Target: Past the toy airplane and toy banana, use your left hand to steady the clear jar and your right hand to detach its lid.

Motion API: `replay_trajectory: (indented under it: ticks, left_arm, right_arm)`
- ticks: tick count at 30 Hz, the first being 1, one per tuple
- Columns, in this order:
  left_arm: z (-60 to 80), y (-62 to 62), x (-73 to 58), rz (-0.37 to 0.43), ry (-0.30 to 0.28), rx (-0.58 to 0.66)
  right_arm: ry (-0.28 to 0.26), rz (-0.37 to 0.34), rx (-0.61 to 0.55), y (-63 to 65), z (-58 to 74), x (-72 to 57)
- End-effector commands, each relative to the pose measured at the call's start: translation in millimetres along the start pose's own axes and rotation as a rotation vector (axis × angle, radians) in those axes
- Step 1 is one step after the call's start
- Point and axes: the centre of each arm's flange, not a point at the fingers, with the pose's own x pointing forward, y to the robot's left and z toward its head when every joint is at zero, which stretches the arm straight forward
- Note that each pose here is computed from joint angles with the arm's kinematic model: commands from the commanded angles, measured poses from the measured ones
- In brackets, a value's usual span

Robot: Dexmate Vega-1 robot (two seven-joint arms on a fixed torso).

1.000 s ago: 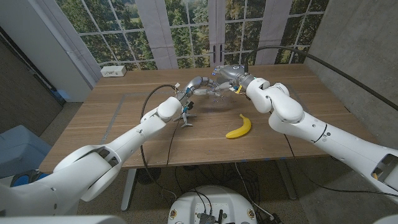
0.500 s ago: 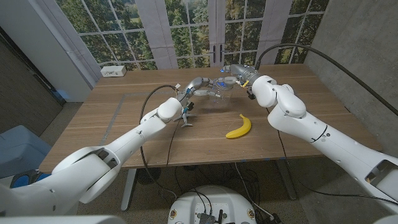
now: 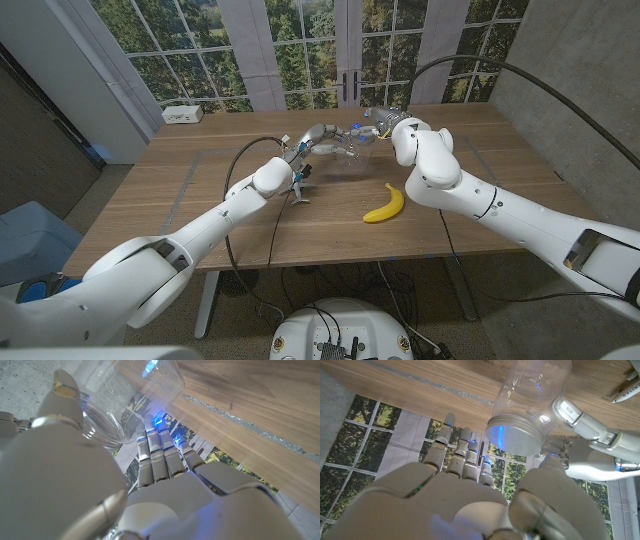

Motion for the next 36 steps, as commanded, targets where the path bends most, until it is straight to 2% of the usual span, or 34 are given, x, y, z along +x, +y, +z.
replay_trajectory:
  ticks: [1,20,22,31,36]
  left_arm:
    - [-0.3,0.2,-0.7,0.005,-0.006,0.008]
    - [0.4,0.7,-1.3,0.009,-0.007,0.008]
    - [0.5,0.8,-1.3,0.008,-0.007,0.008]
    - [0.0,1.7,-1.5,0.007,-0.006,0.0]
    - [0.1,2.3,-0.9,0.006,-0.009,-0.003]
  right_arm:
    - [0.032,0.014,-0.042,-1.8,7.2,3.1]
    - [-0.01,-0.013,-0.081,-1.8,11.0,3.6]
    - [-0.018,0.003,-0.08,-1.7,10.8,4.7]
    - [-0.058,-0.018,-0.093,-1.9,9.4,5.0]
    - [-0.092,0.013,-0.079,-2.9,6.4,9.1]
